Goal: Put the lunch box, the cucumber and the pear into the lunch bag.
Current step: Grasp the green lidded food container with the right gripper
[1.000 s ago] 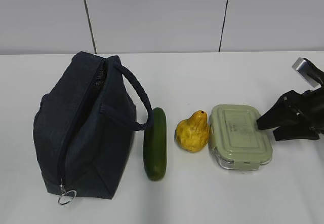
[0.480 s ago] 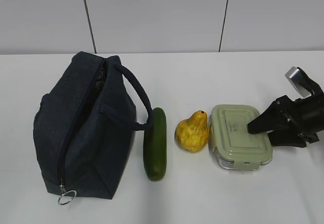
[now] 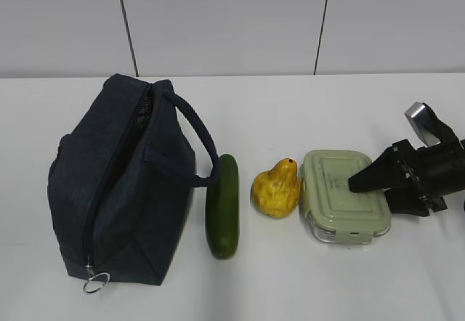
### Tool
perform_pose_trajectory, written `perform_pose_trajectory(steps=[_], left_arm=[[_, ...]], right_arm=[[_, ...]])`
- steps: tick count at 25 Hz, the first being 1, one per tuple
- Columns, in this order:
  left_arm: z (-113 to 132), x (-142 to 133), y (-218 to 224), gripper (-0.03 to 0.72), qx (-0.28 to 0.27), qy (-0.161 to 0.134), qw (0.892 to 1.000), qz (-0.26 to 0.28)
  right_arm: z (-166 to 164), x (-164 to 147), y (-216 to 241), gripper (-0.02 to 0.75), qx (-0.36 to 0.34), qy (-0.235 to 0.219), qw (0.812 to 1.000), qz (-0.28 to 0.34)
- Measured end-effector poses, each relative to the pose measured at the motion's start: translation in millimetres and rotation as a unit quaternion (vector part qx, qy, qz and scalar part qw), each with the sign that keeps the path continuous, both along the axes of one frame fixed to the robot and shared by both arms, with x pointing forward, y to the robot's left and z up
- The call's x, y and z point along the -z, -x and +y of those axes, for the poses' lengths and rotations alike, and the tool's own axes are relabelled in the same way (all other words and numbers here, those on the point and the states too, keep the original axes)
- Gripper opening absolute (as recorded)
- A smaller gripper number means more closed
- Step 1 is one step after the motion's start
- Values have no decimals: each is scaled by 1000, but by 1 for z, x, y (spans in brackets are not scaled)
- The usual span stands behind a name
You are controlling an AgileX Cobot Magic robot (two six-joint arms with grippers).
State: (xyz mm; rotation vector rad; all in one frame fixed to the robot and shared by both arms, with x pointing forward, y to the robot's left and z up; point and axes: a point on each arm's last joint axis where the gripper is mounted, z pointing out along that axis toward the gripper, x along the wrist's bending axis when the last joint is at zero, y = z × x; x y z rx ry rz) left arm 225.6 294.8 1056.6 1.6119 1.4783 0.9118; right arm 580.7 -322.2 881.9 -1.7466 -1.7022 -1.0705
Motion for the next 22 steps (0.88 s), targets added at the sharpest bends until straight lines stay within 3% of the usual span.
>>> perform_pose_trajectory(steps=[8,22], left_arm=[[0,0,0,240,0,0,1000,0],[0,0,0,240,0,0,1000,0]], right_arm=[[0,-1,0,461,0,-5,1000,-3],[0,-1,0,391,1,-9,1000,-3]])
